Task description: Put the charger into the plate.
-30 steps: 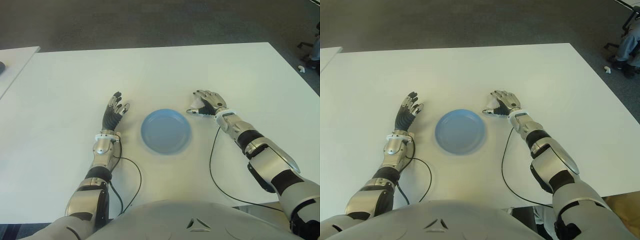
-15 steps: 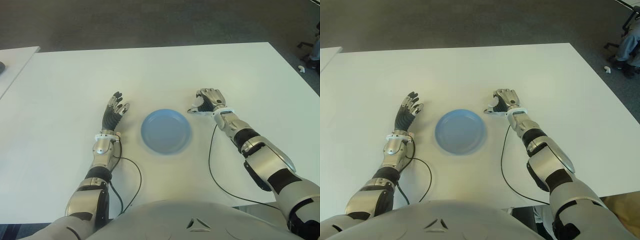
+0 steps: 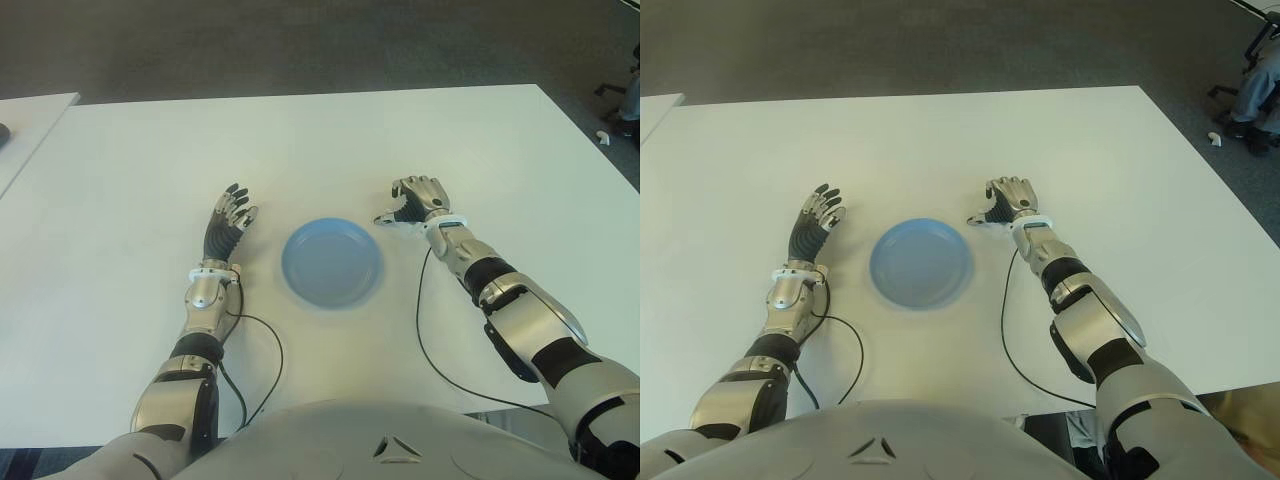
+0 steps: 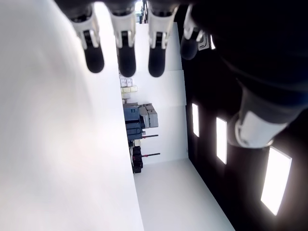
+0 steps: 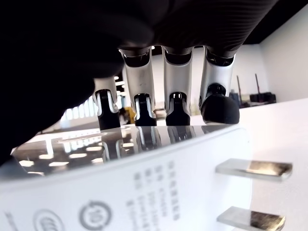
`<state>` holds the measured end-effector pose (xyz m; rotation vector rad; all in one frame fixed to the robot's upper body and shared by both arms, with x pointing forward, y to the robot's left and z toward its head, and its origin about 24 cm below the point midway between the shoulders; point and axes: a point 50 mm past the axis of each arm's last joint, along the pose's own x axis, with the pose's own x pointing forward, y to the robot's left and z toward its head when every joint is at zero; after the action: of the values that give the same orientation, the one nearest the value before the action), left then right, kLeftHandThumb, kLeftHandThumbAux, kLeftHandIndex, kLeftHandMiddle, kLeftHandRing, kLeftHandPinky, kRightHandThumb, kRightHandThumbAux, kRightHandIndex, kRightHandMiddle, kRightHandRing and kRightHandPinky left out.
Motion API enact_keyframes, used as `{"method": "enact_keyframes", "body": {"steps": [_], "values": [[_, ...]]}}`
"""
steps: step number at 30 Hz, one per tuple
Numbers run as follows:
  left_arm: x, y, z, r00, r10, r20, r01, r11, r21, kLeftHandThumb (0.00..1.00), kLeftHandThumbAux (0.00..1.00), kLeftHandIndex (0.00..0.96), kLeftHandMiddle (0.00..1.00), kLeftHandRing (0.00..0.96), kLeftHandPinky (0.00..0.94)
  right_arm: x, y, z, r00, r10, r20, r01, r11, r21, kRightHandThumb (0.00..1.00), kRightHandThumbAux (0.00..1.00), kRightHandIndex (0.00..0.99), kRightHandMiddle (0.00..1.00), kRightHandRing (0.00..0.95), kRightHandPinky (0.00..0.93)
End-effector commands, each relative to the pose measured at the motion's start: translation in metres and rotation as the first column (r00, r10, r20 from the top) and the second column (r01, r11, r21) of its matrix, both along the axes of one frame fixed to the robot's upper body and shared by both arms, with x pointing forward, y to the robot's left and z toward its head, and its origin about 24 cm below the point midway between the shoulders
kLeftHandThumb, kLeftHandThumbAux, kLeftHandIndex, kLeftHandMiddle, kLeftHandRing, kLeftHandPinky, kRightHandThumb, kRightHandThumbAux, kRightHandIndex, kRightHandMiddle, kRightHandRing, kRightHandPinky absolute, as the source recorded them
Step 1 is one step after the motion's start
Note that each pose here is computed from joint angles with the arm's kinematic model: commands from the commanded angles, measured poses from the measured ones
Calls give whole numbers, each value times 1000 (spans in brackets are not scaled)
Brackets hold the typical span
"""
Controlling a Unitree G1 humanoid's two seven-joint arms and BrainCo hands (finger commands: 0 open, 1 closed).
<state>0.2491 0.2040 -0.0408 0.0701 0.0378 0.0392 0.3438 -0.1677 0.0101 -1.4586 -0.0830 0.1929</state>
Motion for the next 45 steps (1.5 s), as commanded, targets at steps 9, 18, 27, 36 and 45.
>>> {"method": "enact_keyframes", "body": {"steps": [9,18,27,36,45], "values": [[-91,-9,-81,885,38,-463,-88,992,-88,103,544,136,189,189,207,-12,-3,-17,997,-18,-75,19,1000,9,741,704,441,818,815,818],[-92,-10,-81,885,40,-463,-89,992,-85,107,551,136,189,187,188,-12,-4,-15,998,2,-66,-1,1000,8,740,704,441,821,818,815],[-92,-10,-81,884,38,-466,-84,993,-79,96,563,135,180,175,180,-9,-5,-11,998,12,-57,-11,1000,11,740,705,441,828,823,816],[-92,-12,-81,884,29,-467,-71,995,-73,81,561,126,174,163,155,-5,-6,-3,999,11,-32,-9,999,43,741,706,441,839,832,818],[-92,-15,-81,889,16,-458,-67,993,-96,85,540,111,157,137,117,4,-3,15,1000,19,21,-21,995,100,742,706,441,848,839,802]]}}
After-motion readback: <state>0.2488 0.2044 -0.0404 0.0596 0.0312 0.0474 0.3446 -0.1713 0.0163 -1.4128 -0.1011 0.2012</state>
